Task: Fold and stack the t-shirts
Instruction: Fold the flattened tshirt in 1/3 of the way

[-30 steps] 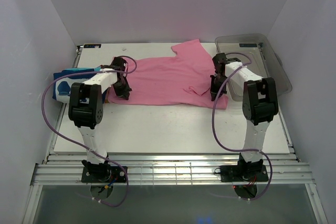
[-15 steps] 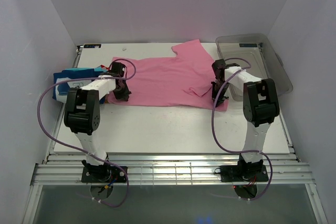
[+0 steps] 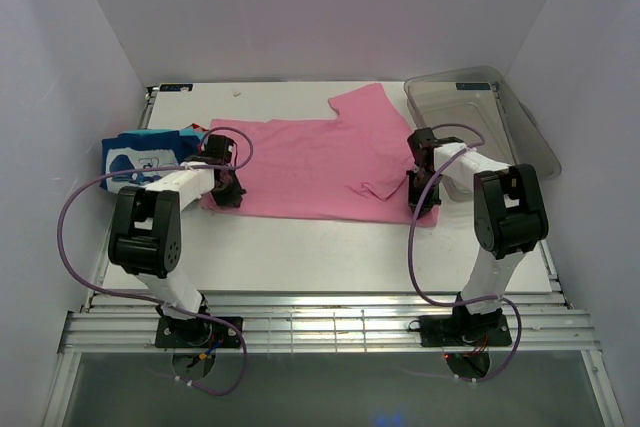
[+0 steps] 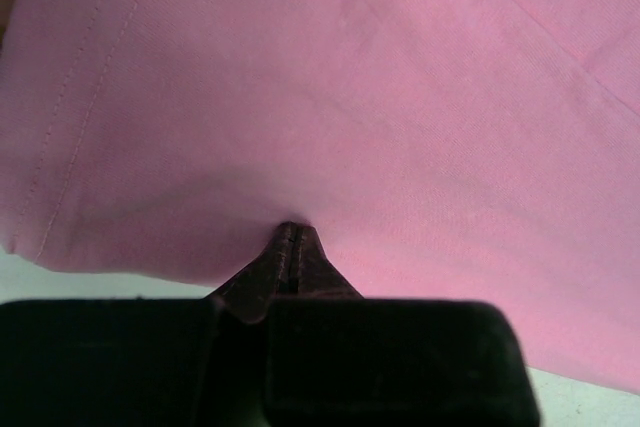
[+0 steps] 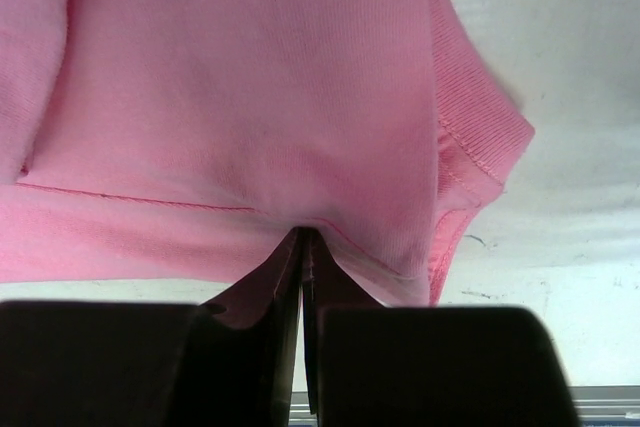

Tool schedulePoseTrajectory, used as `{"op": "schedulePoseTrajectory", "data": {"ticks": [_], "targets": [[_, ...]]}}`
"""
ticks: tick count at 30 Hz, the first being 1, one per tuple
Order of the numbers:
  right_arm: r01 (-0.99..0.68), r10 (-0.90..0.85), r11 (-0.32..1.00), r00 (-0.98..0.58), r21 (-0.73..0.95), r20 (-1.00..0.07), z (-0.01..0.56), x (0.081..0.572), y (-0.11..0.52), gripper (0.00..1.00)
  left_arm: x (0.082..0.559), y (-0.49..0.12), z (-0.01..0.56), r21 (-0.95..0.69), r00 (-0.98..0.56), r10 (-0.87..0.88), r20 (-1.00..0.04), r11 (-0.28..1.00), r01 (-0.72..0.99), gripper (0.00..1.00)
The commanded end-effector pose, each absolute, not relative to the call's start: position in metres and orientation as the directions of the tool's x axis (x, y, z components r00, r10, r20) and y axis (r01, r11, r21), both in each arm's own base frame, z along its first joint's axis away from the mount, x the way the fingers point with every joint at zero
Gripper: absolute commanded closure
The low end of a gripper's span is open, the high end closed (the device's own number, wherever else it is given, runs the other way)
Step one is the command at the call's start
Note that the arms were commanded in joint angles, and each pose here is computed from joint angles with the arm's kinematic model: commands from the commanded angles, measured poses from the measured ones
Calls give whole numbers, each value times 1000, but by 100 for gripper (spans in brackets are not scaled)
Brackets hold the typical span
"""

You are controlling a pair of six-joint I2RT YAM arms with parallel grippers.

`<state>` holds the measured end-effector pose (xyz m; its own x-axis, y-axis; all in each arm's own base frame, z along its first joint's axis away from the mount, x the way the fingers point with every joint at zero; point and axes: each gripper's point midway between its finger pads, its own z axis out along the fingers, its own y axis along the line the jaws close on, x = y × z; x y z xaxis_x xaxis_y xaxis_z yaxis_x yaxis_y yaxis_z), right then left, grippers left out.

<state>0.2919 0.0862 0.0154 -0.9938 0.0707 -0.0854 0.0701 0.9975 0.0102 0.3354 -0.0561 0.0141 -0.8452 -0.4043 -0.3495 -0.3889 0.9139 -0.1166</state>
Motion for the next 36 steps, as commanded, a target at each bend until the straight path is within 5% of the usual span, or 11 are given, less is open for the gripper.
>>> {"op": "schedulePoseTrajectory", "data": {"ticks": [1, 7, 12, 16, 19, 33, 36], "targets": [[96, 108, 986, -991, -136, 80, -3, 237, 52, 92, 239, -34, -25, 101, -916, -391, -92, 911, -399, 100], [102, 108, 984, -994, -143, 31, 23, 240, 49, 92, 234, -45, -4, 38, -910, -391, -140, 916, -400, 100], [107, 101, 994, -986, -38, -134, 83, 284, 68, 91, 270, -71, 48, -82, -894, -350, -279, 937, -341, 100], [57, 73, 995, -979, 83, -193, 114, 307, 99, 67, 293, -94, 101, -201, -850, -376, -368, 925, -322, 100], [14, 39, 993, -977, 120, -211, 115, 319, 118, 61, 298, -106, 116, -251, -836, -389, -387, 917, -311, 100], [-52, -41, 994, -992, 97, -120, 47, 333, 151, 53, 306, -138, 107, -258, -865, -338, -372, 932, -253, 100], [-62, -48, 990, -993, 129, -108, 42, 334, 159, 50, 305, -137, 109, -262, -859, -334, -387, 934, -244, 90]]}}
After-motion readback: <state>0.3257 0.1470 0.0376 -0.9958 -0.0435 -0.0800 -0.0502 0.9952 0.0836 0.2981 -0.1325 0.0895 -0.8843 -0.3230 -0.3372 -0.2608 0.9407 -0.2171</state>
